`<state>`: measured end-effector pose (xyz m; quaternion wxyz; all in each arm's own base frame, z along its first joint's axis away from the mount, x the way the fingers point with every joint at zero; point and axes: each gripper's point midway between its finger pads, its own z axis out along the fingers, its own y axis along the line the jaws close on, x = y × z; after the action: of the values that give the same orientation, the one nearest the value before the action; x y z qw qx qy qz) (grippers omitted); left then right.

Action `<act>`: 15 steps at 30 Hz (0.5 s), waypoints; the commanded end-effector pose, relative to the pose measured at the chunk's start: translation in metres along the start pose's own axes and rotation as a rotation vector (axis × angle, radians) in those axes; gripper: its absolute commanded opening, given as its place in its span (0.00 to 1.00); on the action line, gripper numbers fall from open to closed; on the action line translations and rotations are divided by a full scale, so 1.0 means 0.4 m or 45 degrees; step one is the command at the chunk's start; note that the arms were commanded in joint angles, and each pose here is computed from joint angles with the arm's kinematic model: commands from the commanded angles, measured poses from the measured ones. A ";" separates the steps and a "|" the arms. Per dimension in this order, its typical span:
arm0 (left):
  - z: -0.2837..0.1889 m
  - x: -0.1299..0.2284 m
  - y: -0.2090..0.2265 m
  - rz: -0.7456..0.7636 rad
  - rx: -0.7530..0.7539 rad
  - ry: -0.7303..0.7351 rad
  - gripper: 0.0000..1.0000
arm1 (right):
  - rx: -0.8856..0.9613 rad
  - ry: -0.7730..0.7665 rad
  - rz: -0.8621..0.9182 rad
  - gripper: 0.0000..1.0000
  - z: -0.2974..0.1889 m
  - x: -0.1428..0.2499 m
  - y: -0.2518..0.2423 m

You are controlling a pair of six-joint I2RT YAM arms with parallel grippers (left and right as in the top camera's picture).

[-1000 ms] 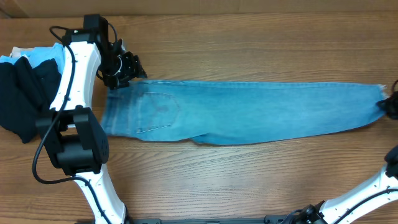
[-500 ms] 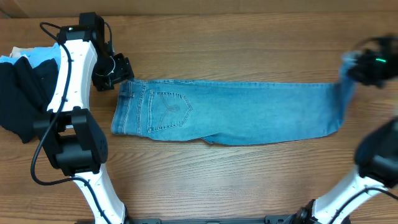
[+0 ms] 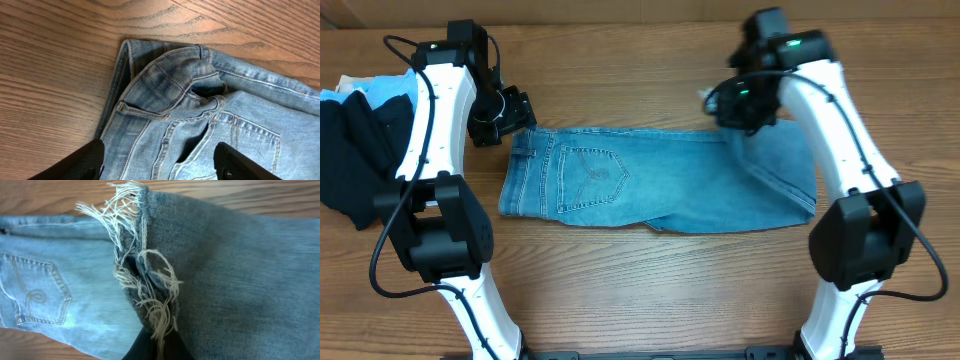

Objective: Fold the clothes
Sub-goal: 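Lift the leg hems with the right gripper and carry them left, then lay the hems onto the jeans' back pocket and release the right gripper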

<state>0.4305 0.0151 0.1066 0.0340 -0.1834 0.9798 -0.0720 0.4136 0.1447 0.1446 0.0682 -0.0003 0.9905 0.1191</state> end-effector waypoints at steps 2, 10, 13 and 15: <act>-0.027 -0.017 0.004 -0.008 -0.005 -0.045 0.73 | 0.040 -0.041 0.001 0.04 -0.001 0.018 0.057; -0.027 -0.017 0.004 -0.002 -0.005 -0.045 0.73 | 0.054 0.065 -0.057 0.04 0.065 0.100 0.115; -0.027 -0.017 0.004 0.001 -0.005 -0.045 0.73 | 0.055 0.112 -0.074 0.04 0.088 0.134 0.129; -0.027 -0.017 0.004 0.001 -0.005 -0.045 0.74 | 0.063 0.134 -0.085 0.04 0.099 0.151 0.134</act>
<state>0.4305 0.0151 0.1066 0.0340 -0.1832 0.9798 -0.0720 0.3666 0.2003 0.1062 0.0183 -0.0365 0.9953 0.0875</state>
